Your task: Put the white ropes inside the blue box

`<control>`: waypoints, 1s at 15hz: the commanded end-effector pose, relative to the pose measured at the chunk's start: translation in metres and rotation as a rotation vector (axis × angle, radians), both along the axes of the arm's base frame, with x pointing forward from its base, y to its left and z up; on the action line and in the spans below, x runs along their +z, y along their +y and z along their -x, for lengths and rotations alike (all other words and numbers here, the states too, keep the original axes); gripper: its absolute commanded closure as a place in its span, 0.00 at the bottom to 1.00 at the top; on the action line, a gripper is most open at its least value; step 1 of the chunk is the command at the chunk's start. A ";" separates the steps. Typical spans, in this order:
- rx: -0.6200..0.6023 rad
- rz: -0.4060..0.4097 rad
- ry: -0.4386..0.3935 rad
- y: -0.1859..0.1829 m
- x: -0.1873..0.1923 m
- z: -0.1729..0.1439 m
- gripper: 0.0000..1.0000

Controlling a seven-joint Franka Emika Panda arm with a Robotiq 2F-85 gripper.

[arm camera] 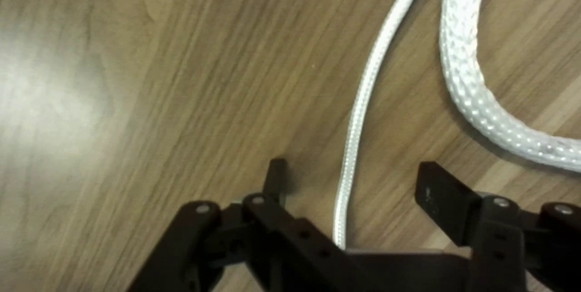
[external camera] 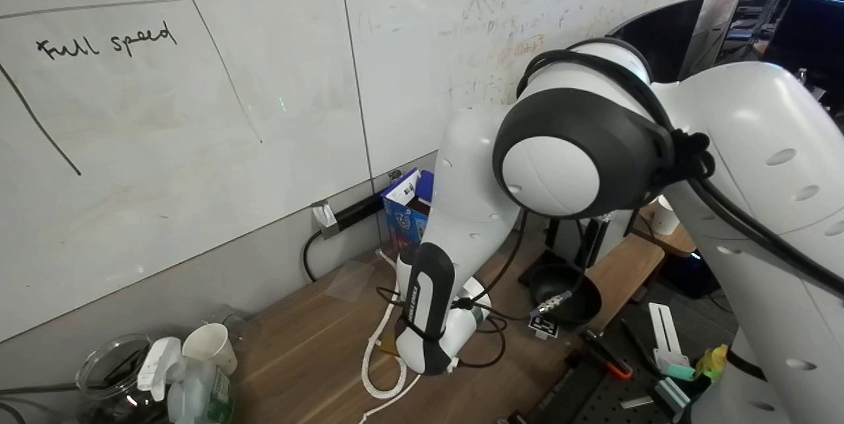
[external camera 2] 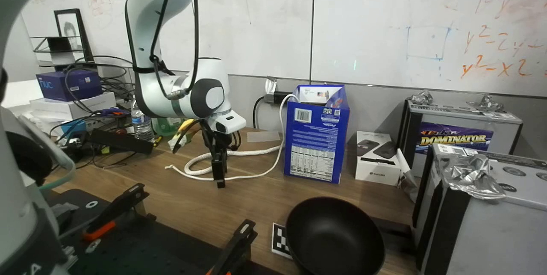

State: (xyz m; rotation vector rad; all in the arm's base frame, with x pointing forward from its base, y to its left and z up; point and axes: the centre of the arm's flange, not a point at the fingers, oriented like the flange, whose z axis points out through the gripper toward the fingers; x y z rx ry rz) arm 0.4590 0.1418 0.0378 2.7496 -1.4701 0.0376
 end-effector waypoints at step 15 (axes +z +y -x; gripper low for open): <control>0.052 0.038 -0.008 -0.018 0.032 -0.014 0.91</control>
